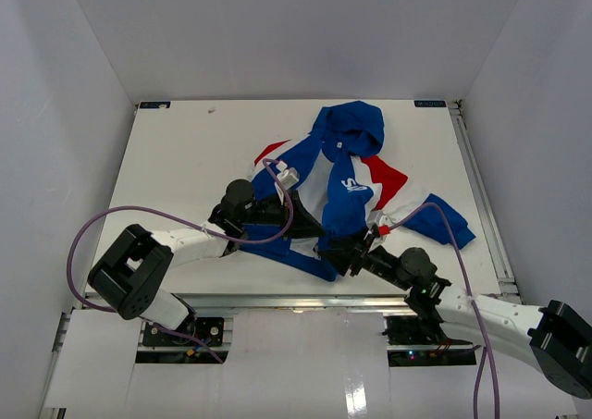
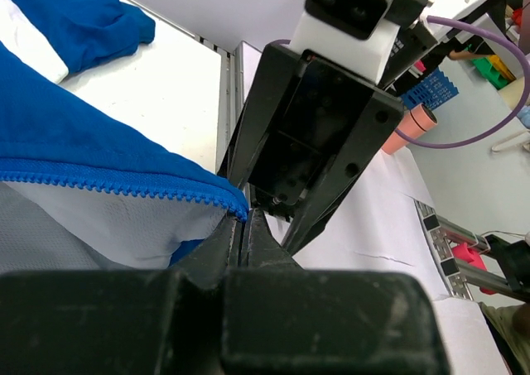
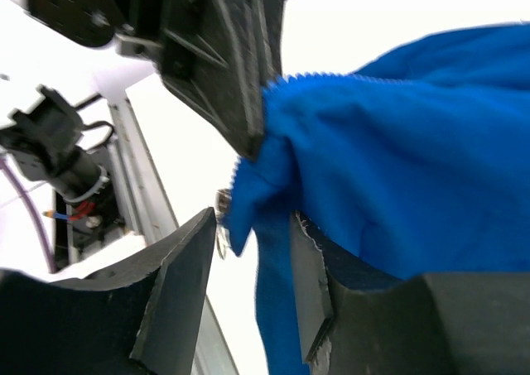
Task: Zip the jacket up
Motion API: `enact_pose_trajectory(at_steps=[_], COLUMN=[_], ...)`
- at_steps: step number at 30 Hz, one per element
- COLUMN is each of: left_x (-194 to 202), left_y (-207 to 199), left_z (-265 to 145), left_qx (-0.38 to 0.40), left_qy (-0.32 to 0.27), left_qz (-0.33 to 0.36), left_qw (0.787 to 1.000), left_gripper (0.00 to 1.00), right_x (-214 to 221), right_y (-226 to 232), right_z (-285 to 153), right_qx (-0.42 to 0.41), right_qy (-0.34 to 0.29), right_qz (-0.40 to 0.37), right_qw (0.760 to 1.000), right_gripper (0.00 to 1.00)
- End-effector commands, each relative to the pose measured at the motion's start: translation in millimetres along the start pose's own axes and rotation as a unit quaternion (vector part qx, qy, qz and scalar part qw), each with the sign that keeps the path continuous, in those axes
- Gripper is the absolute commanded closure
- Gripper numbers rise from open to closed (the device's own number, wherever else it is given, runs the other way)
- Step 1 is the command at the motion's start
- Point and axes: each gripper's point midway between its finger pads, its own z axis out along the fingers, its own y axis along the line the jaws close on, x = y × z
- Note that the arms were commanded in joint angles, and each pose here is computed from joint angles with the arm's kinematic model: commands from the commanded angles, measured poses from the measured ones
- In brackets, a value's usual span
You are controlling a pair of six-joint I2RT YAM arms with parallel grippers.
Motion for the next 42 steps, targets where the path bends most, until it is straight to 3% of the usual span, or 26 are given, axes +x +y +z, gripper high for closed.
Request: enact_pose_trajectory(at_steps=[1, 10, 31, 42], left_x=[-3, -5, -4, 1], left_y=[-16, -24, -25, -23], left_z=[-3, -4, -3, -3], left_qx=[0.023, 0.037, 0.051, 0.053], left_qy=[-0.001, -0.003, -0.004, 0.001], left_qz=[0.03, 0.033, 0.021, 0.017], left_qw=[0.999, 0.999, 0.998, 0.998], left_gripper=[1.0, 1.0, 1.0, 1.0], right_x=[-26, -28, -25, -30], right_y=[15, 6, 8, 5], right_z=[0, 2, 11, 5], right_qx=[-0.034, -0.03, -0.055, -0.044], right_qy=[-0.037, -0.013, 0.009, -0.018], right_qz=[0.006, 0.046, 0.047, 0.044], right_qw=[0.999, 0.998, 0.997, 0.998], right_gripper=[0.51, 0.51, 0.57, 0.59])
